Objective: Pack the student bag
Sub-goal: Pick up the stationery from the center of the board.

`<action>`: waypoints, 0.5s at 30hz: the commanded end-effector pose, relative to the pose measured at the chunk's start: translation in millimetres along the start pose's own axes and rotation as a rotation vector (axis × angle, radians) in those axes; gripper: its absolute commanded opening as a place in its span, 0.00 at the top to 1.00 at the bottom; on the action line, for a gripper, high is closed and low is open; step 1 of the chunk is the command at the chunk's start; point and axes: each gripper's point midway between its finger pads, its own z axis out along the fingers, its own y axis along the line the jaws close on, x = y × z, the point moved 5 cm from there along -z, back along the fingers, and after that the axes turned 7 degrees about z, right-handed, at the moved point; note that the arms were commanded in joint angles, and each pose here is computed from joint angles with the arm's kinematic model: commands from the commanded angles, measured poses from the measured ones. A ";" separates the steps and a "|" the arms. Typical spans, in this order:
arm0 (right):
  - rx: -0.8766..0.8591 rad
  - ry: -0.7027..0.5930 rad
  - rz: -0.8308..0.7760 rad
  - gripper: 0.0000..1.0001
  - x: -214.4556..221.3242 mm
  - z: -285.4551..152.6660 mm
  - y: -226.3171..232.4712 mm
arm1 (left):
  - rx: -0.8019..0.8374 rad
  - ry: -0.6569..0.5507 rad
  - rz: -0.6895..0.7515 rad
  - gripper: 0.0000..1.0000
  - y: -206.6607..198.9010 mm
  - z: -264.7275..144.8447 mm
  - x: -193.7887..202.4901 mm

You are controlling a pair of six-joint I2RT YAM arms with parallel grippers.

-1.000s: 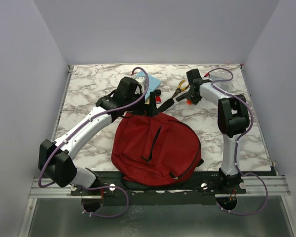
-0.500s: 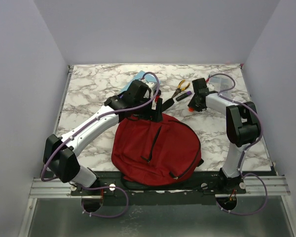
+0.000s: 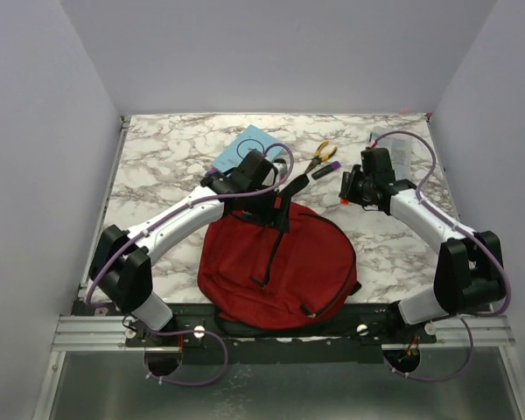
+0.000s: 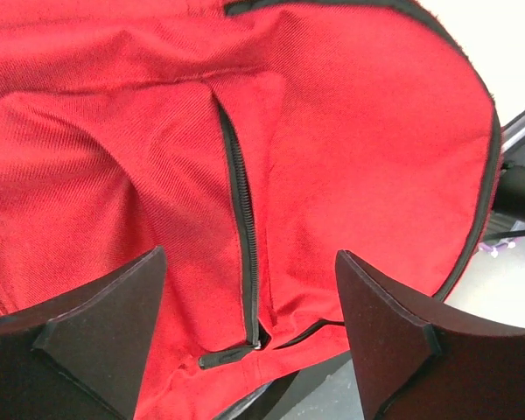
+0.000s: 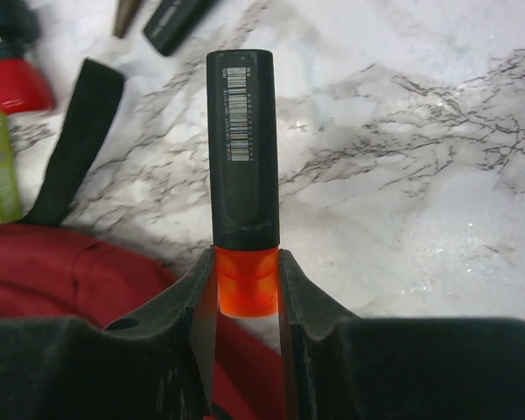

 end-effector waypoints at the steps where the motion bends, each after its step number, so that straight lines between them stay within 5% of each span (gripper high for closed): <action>1: -0.118 0.066 -0.072 0.99 19.7 -29.2 9.4 | -0.002 0.118 -0.007 0.24 7.9 19.1 25.5; 12: -0.347 0.172 -0.190 0.99 57.3 -90.5 46.0 | -0.119 0.202 0.041 0.39 26.1 34.9 34.8; 15: -0.390 0.247 -0.223 0.99 78.2 -99.7 55.7 | -0.151 0.201 0.046 0.53 30.4 34.4 34.6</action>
